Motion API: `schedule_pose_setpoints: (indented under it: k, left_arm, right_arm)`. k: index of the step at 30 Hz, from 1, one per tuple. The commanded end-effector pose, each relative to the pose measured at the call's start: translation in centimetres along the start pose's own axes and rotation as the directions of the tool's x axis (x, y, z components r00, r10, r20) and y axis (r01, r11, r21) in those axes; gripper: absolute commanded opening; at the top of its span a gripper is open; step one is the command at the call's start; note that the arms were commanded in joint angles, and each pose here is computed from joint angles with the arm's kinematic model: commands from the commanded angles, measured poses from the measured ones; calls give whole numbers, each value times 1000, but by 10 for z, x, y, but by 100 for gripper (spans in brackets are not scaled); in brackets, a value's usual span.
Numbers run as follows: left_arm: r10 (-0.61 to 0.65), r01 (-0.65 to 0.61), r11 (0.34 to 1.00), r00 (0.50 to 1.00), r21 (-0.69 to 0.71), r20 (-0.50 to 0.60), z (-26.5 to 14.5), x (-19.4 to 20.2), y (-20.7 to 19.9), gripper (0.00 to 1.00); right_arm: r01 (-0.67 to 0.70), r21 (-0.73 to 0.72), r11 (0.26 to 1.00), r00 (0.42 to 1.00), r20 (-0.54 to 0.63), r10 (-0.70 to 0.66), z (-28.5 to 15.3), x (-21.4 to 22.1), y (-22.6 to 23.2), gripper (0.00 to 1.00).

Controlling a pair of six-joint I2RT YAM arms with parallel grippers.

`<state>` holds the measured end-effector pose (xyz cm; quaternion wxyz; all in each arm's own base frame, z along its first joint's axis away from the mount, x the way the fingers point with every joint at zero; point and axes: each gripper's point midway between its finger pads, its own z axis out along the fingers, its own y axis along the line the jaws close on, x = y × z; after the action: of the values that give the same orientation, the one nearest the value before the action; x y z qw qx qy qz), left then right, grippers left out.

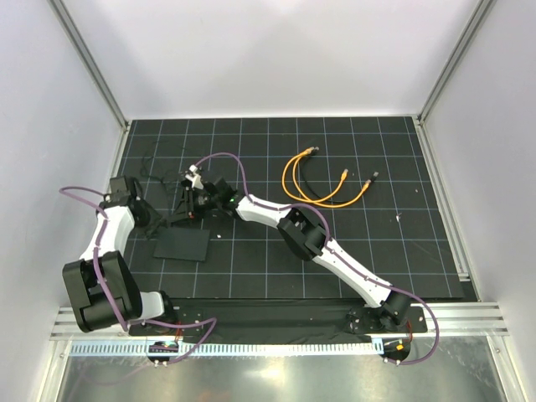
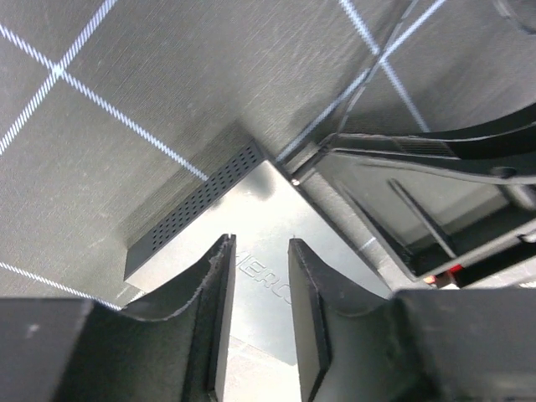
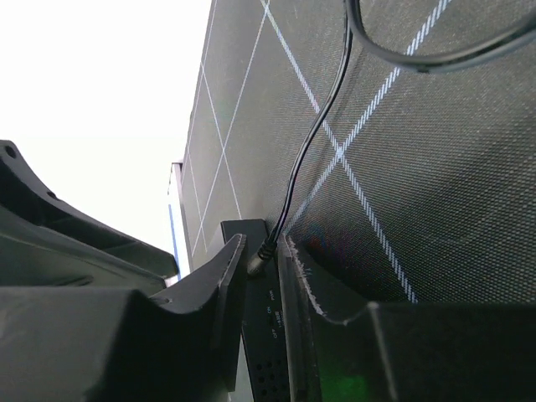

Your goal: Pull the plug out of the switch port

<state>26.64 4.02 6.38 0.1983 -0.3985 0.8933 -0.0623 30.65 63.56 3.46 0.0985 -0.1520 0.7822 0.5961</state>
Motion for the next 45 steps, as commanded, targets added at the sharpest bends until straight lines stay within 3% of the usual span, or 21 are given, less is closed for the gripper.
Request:
schedule_pose_setpoints:
  k: [1,11,24,30,39,45]
  left_arm:
    - [-38,37,998,999,-40,-26,5,10,7,34]
    - [-33,28,997,997,-75,-65,13,23,9,25]
    - [-104,61,963,983,-262,-151,28,42,36,4]
    - [-104,48,941,983,-336,-152,33,46,49,3]
    - [-109,18,914,973,-406,-202,47,63,63,2]
    - [-112,16,908,972,-418,-207,52,65,66,2]
  right_arm:
    - [-6,-7,1000,1000,-10,6,-2,1,14,29]
    - [-7,-13,1000,1000,-26,6,0,7,16,29]
    - [-34,-19,999,999,-5,34,5,6,15,20]
    - [-101,11,995,992,79,100,5,-13,2,1]
    - [-321,75,944,919,265,291,-1,-51,-44,1]
    - [-345,128,930,895,343,285,-9,-60,-47,1]
